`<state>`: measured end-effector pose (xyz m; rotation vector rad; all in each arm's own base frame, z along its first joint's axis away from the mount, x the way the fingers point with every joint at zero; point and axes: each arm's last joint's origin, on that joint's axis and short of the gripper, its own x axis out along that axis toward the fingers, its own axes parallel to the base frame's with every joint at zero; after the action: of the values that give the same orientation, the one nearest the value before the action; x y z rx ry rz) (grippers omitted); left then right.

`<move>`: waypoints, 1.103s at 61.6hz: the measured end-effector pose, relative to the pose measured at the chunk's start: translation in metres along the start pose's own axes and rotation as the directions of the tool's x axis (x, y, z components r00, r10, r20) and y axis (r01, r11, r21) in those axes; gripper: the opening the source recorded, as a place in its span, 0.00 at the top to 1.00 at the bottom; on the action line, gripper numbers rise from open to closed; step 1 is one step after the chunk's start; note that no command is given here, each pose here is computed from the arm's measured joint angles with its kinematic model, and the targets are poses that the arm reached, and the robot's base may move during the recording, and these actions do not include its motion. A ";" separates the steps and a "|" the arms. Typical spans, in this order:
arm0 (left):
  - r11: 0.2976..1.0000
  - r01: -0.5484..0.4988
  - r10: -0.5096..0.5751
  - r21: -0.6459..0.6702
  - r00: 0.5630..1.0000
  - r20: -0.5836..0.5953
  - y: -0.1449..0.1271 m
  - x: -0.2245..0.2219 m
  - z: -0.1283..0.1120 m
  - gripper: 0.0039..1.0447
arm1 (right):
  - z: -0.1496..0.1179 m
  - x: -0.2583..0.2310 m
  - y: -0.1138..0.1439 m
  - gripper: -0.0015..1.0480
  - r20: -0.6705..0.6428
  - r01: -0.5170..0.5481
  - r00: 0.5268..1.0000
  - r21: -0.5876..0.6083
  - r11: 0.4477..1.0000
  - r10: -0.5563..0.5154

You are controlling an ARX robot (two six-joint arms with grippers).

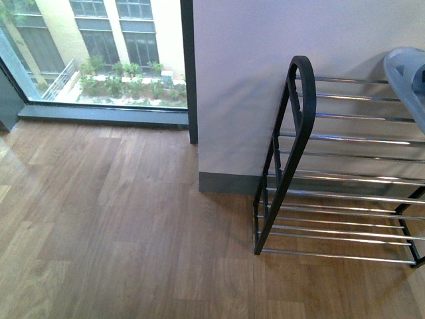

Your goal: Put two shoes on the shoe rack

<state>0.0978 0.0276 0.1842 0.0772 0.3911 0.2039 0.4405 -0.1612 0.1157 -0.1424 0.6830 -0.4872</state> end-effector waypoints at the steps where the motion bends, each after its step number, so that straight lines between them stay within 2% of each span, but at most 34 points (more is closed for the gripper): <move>1: 1.000 0.000 0.000 0.000 1.000 0.000 0.000 0.000 0.000 0.98 | 0.000 0.000 0.000 0.74 0.002 -0.002 1.000 0.000 1.000 0.002; 13: 1.000 0.000 0.000 0.000 1.000 0.000 0.000 0.000 0.000 0.98 | 0.001 -0.014 0.002 0.46 0.034 -0.031 0.999 0.007 0.999 0.031; 28: 1.000 0.000 0.000 0.000 1.000 0.000 0.000 0.000 0.000 0.98 | 0.010 -0.059 0.001 0.08 0.130 -0.113 0.985 0.011 0.993 0.111; 47: 1.000 0.000 0.000 0.000 1.000 0.000 0.000 0.000 0.000 0.98 | 0.007 -0.121 -0.007 0.09 0.268 -0.229 0.940 0.039 0.973 0.211; 58: 1.000 0.000 0.000 0.000 1.000 0.000 0.000 0.000 0.000 0.98 | 0.001 -0.171 -0.017 0.09 0.436 -0.325 0.859 0.060 0.944 0.268; 62: 1.000 0.000 0.000 0.000 1.000 0.000 0.000 0.000 0.000 0.98 | -0.009 -0.197 -0.023 0.09 0.504 -0.349 0.819 0.057 0.935 0.275; 68: 1.000 0.000 0.000 0.000 1.000 0.000 0.000 0.000 0.000 0.98 | -0.024 -0.221 -0.027 0.09 0.553 -0.377 0.782 0.053 0.925 0.287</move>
<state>0.0978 0.0276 0.1842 0.0773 0.3911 0.2035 0.2670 -0.0792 0.2311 0.0018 0.1016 -0.1384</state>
